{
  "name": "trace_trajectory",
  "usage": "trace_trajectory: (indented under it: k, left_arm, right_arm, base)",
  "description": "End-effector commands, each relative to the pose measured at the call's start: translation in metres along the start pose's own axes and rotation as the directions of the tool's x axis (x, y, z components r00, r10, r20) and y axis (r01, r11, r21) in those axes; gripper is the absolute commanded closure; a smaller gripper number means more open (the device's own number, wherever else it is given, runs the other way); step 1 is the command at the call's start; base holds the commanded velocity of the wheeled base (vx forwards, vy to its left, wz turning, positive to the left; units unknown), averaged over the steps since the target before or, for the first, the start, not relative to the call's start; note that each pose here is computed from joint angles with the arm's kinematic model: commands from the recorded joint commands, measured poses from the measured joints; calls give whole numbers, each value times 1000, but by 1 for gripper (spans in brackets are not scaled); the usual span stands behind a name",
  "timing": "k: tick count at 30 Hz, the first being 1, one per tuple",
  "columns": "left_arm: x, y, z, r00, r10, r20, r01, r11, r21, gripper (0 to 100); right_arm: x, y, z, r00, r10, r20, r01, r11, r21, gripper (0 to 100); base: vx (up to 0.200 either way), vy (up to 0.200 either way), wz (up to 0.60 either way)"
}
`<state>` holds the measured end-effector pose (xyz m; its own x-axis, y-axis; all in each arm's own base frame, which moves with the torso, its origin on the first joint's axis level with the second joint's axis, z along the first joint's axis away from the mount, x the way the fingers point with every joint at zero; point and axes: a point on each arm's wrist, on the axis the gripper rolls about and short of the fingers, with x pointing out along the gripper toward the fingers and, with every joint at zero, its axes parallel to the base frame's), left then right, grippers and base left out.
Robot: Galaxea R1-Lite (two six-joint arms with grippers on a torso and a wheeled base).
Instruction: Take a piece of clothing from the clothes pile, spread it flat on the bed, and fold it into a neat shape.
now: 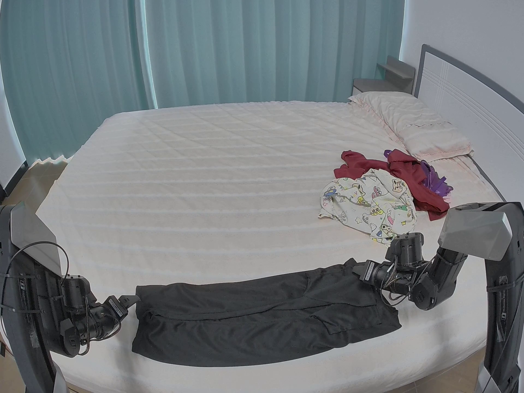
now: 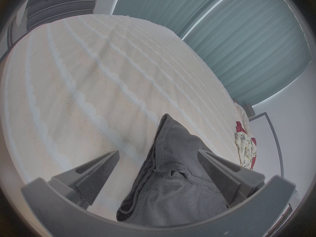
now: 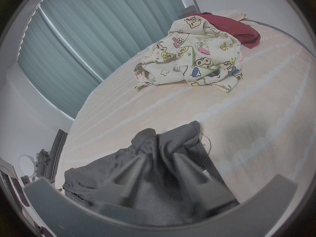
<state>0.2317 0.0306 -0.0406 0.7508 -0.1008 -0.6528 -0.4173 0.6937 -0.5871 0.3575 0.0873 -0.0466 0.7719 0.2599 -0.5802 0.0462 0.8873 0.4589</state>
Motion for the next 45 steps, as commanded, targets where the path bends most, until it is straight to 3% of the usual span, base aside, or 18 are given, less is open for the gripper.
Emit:
trace_trajectory:
  k: [1,9,17,21,28,45]
  left_arm:
    - [0,-1,1,1000,-11,14,11,1000,4,0]
    - [0,-2,2,1000,-12,15,12,1000,8,0]
    - [0,-1,1,1000,-9,14,9,1000,7,0]
    - [0,-1,1,1000,-8,15,8,1000,7,0]
    - [0,-1,1,1000,-6,14,6,1000,9,0]
    - [0,-1,0,1000,-4,11,4,1000,11,0]
  right_arm:
    - [-8,10,15,998,30,51,-30,1000,-5,0]
    - [-22,55,38,981,148,128,-141,988,-58,0]
    - [7,95,5,984,176,-16,-176,977,-123,0]
    - [29,89,-16,988,134,-78,-148,965,-215,0]
    - [36,90,-17,987,100,-124,-127,964,-235,0]
    - [42,96,-21,983,65,-173,-123,928,-352,0]
  base:
    - [0,0,0]
    - [0,0,0]
    - [0,0,0]
    - [0,0,0]
    - [0,0,0]
    - [0,0,0]
